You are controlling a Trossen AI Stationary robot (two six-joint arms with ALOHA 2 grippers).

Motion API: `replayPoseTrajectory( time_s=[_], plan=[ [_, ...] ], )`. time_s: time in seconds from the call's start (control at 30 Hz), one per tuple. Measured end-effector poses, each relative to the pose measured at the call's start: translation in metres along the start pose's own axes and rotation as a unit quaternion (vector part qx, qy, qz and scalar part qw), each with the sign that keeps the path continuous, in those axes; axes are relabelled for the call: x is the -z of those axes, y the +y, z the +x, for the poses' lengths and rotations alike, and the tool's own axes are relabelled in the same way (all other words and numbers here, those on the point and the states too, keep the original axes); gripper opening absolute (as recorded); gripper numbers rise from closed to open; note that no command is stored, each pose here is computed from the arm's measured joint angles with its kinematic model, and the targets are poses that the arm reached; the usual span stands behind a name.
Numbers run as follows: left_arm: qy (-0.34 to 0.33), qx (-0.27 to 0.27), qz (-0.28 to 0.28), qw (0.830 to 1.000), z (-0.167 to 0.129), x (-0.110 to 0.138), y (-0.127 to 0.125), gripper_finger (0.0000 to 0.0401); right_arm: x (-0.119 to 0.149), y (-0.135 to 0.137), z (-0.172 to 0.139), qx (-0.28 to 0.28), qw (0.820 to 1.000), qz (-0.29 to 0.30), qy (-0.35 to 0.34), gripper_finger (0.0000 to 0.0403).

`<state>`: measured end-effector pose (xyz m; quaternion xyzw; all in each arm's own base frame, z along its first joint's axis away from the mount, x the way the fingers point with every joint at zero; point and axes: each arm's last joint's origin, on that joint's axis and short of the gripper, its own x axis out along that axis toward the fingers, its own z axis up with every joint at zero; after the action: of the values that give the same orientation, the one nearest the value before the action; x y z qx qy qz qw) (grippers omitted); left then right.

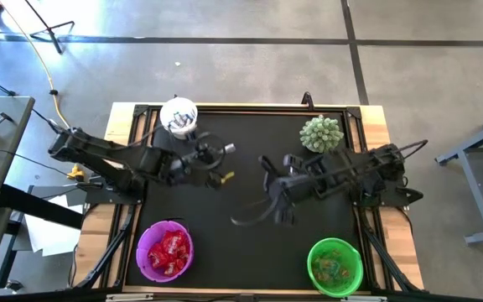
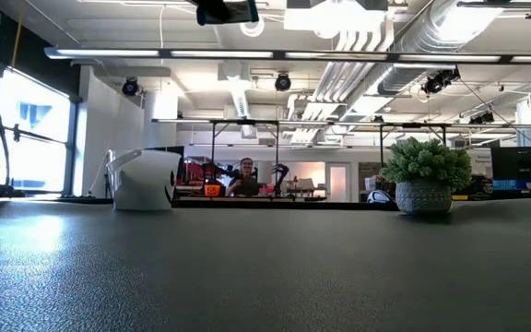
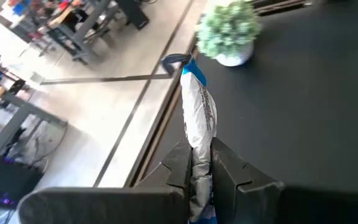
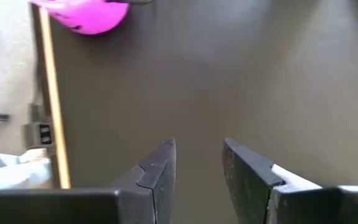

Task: Sort candy
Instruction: Put the white chocolate into the white bucket

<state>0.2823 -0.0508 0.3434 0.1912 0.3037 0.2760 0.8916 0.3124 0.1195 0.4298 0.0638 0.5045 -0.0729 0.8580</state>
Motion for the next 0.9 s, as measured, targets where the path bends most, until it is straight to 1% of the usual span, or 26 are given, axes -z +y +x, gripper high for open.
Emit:
replayPoseTrajectory(
  time_s=[0.1,0.23,0.37,0.5,0.7,0.9],
  plan=[
    [0.004,-0.017,-0.015,1.0,0.004,0.0,0.014,0.0021,-0.008,-0.016,0.004,0.01,1.0,-0.011,0.001,0.0125],
    [0.013,-0.032,-0.025,0.999,0.01,0.001,0.025,0.0021,-0.016,-0.035,0.006,0.013,1.0,-0.026,0.004,0.0125],
    [0.039,-0.045,-0.007,0.998,0.017,0.006,0.033,0.0021,-0.021,-0.054,0.003,0.022,0.999,-0.037,-0.002,0.0125],
    [0.071,-0.063,-0.015,0.995,0.026,0.013,0.043,0.0021,-0.024,-0.069,-0.001,0.031,0.998,-0.047,-0.007,0.0125],
    [0.119,-0.097,-0.04,0.987,0.038,0.025,0.063,0.0021,-0.029,-0.089,-0.002,0.045,0.997,-0.066,-0.008,0.0125],
    [0.162,-0.132,-0.067,0.976,0.051,0.037,0.084,0.0021,-0.034,-0.111,0.0,0.063,0.995,-0.078,-0.004,0.0125]
  ],
)
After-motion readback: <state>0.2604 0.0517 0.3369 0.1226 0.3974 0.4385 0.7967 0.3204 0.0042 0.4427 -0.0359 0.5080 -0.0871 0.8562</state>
